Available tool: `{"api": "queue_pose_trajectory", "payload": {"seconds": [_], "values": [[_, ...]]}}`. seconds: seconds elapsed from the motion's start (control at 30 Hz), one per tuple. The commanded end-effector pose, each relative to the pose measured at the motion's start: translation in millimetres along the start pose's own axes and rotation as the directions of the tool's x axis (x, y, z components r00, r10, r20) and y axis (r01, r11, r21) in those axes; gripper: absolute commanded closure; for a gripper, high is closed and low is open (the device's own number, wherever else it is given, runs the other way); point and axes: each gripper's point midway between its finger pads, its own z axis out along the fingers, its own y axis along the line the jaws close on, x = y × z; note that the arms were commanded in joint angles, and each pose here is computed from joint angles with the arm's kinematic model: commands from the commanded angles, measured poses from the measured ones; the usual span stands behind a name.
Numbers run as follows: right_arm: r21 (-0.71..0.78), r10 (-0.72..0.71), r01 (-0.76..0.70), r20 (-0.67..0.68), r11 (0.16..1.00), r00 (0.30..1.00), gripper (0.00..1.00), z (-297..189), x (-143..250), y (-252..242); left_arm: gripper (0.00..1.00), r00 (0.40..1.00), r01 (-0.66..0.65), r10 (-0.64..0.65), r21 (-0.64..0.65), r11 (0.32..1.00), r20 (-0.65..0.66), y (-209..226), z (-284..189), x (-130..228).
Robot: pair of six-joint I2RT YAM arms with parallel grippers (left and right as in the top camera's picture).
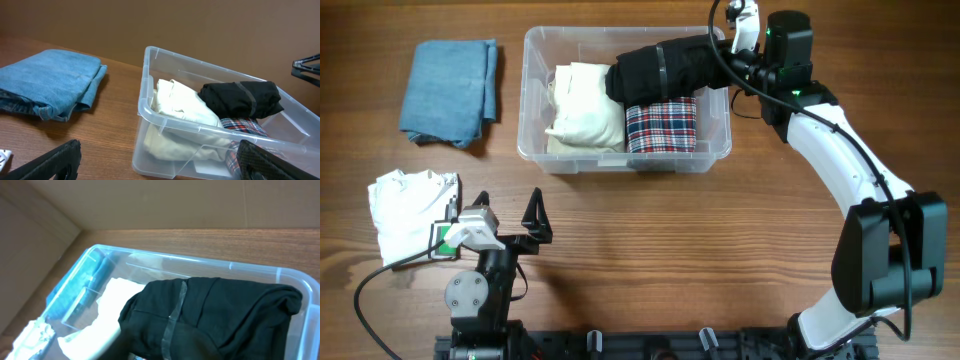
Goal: Pack container
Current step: 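Place the black garment on top of the plaid shirt, release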
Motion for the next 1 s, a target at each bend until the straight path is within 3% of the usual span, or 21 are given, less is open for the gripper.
{"api": "queue_pose_trajectory", "payload": {"seconds": [0.0, 0.2, 0.43, 0.77, 0.97], "values": [[0.001, -0.007, 0.007, 0.019, 1.0, 1.0, 0.96, -6, -13, 8, 0.0, 1.0, -0.019, 0.019, -0.006, 1.0, 0.001, 2, 0, 2], [0.202, -0.089, 0.101, -0.068, 0.974, 0.994, 0.96, -8, -23, 14, 0.0, 1.0, -0.019, 0.019, -0.005, 1.0, 0.001, 2, 0, 2], [0.39, -0.223, 0.247, -0.107, 0.887, 0.969, 0.96, -23, -55, 34, 0.0, 1.0, -0.019, 0.019, -0.005, 1.0, 0.001, 2, 0, 2], [0.441, -0.104, 0.255, -0.337, 0.861, 0.936, 0.96, 33, 30, -30, 0.0, 1.0, -0.019, 0.019, -0.005, 1.0, 0.001, 2, 0, 2], [0.522, 0.012, 0.265, -0.468, 0.811, 0.884, 0.96, 39, 86, -69, 0.0, 1.0, -0.019, 0.019, -0.006, 1.0, 0.001, 2, 0, 2]]}}
